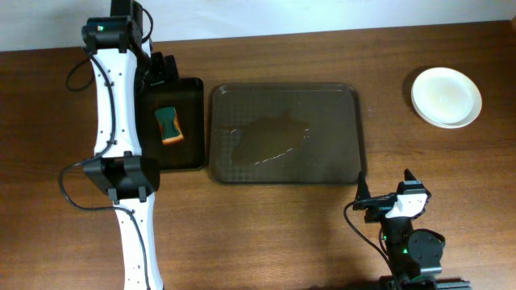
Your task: Clean dirty plates on tray and stack at the side
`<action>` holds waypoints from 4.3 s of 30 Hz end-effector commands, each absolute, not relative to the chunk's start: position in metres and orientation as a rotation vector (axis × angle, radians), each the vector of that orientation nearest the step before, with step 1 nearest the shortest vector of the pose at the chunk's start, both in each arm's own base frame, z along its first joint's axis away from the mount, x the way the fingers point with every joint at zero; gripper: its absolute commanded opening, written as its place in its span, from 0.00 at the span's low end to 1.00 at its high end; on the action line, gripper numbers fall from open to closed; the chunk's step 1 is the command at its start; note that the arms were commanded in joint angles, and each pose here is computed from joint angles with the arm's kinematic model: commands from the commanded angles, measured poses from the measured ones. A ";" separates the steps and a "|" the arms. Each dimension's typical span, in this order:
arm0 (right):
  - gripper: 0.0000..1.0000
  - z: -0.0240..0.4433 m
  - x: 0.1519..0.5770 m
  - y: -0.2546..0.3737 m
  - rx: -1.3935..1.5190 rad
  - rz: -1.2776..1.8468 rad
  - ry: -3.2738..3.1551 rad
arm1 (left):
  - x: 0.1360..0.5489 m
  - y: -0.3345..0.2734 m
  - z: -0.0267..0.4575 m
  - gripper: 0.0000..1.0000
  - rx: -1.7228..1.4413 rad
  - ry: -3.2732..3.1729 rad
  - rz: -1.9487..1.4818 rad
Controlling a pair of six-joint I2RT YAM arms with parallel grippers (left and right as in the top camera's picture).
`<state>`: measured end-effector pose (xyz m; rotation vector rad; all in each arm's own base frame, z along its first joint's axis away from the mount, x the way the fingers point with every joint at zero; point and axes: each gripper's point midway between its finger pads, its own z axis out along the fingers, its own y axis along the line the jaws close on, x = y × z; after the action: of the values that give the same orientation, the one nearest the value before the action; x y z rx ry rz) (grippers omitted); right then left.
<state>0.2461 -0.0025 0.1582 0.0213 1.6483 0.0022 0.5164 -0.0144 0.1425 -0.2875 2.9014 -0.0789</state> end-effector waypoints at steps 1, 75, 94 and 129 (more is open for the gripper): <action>0.98 0.155 0.246 -0.005 0.026 -0.015 1.650 | 0.516 -0.013 0.147 1.00 -0.278 2.895 -0.083; 0.98 0.155 0.246 -0.005 0.026 -0.015 1.650 | 0.245 0.020 0.156 1.00 0.064 1.653 0.190; 0.98 0.155 0.246 -0.005 0.026 -0.015 1.650 | 0.245 0.015 0.156 1.00 -0.100 1.650 0.004; 0.98 0.155 0.246 -0.005 0.026 -0.015 1.650 | 0.246 0.013 0.156 1.00 -0.097 1.648 -0.013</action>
<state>0.2460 -0.0025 0.1591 0.0203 1.6449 0.0014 0.2458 0.0178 0.1566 -0.1083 1.6479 0.0204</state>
